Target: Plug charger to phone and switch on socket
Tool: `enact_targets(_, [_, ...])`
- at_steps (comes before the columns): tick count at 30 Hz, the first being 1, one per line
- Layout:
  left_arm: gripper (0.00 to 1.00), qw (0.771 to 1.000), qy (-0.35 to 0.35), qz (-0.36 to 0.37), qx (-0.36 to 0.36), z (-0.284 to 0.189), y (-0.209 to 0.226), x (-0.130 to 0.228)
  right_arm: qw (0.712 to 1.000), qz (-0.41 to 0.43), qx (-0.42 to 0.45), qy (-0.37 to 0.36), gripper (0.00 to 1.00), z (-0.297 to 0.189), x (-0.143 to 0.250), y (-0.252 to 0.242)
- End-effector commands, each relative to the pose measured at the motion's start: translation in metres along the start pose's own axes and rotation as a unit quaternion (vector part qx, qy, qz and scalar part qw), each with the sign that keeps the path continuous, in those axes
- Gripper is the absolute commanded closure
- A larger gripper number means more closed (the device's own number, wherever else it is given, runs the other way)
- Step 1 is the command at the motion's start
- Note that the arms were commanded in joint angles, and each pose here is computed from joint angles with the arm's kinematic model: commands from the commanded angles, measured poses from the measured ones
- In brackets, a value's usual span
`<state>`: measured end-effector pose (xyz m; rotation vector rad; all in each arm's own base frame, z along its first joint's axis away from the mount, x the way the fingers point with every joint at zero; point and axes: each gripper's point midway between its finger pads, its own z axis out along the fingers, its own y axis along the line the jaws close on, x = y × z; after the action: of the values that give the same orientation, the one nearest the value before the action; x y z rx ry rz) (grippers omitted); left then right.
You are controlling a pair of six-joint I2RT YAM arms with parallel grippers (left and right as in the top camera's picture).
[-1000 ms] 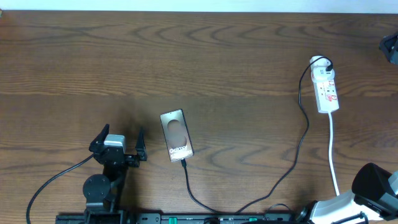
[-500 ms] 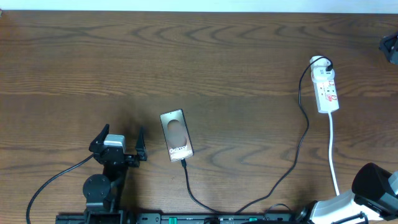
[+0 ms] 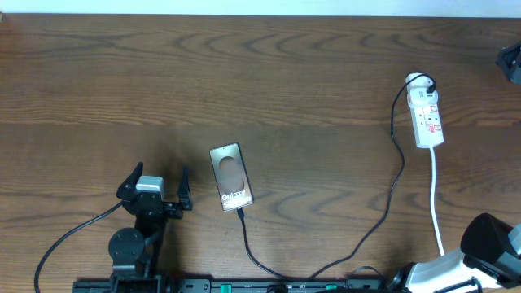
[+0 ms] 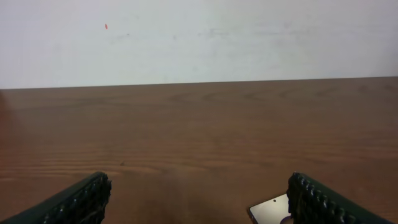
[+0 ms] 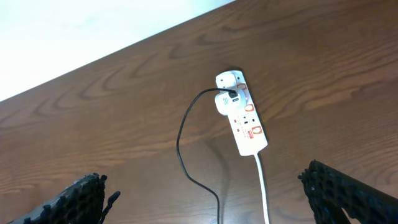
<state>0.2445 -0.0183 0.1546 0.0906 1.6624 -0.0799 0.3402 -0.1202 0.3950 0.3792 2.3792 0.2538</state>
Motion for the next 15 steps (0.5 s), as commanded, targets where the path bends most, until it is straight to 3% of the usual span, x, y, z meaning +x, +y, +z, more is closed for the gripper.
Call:
enact_targets(1, [0.09, 1.0, 0.023, -0.005, 0.013, 0.0, -0.004, 0.014, 1.0, 0.002, 0.0, -0.008, 0.01, -0.006, 0.0, 0.004])
enact_targets(15, [0.09, 1.0, 0.023, -0.005, 0.013, 0.0, -0.004, 0.014, 0.999, -0.01, 0.017, -0.029, 0.01, -0.005, -0.012, -0.001])
